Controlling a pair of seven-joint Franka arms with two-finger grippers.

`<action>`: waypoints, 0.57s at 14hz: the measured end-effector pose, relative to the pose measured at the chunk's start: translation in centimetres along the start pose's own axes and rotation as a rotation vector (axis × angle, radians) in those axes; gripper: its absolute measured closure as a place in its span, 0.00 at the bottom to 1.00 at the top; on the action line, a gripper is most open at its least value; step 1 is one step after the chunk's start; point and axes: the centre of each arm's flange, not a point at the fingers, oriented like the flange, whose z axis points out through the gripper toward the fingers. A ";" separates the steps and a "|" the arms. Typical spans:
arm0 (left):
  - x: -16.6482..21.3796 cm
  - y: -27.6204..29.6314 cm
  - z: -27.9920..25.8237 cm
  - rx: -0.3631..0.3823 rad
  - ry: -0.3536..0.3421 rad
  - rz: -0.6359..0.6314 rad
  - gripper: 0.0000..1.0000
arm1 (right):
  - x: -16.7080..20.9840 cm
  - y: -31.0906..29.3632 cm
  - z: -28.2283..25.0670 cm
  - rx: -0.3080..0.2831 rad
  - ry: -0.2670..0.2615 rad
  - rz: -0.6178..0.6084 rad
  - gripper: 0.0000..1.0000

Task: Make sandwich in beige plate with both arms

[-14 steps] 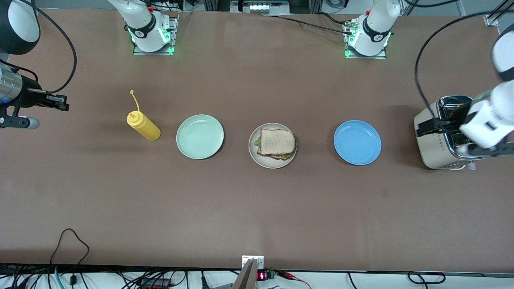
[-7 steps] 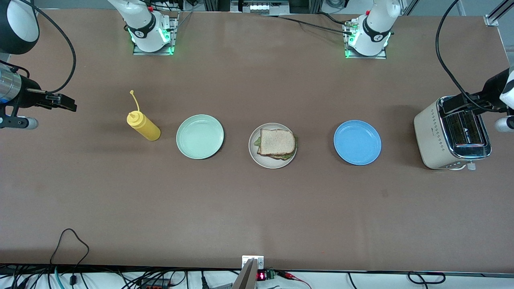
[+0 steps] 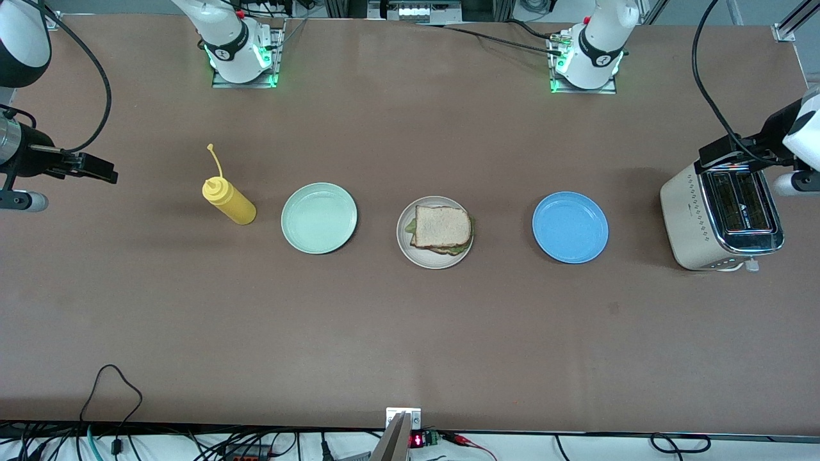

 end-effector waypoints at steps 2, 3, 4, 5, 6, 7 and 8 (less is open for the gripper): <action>0.0 -0.2 0.5 0.000 0.004 0.003 0.00 | 0.1 0.0 -0.4 0.000 0.008 0.000 0.00; 0.0 -0.1 0.8 0.000 0.015 0.005 0.00 | 0.1 0.1 -0.8 0.000 0.017 0.001 0.00; -0.2 0.1 1.2 0.000 0.025 0.008 0.00 | 0.1 0.1 -1.4 0.001 0.029 0.002 0.00; -0.5 0.2 1.4 0.003 0.031 0.010 0.00 | 0.1 0.1 -2.0 0.001 0.041 0.002 0.00; -0.8 0.3 1.4 0.008 0.035 0.013 0.00 | 0.1 0.1 -2.5 0.001 0.048 0.003 0.00; -1.1 0.4 1.3 0.011 0.037 0.016 0.00 | 0.0 0.1 -2.8 0.001 0.049 0.003 0.00; -1.4 0.5 1.1 0.012 0.040 0.018 0.00 | -0.2 0.1 -2.9 0.001 0.037 0.002 0.00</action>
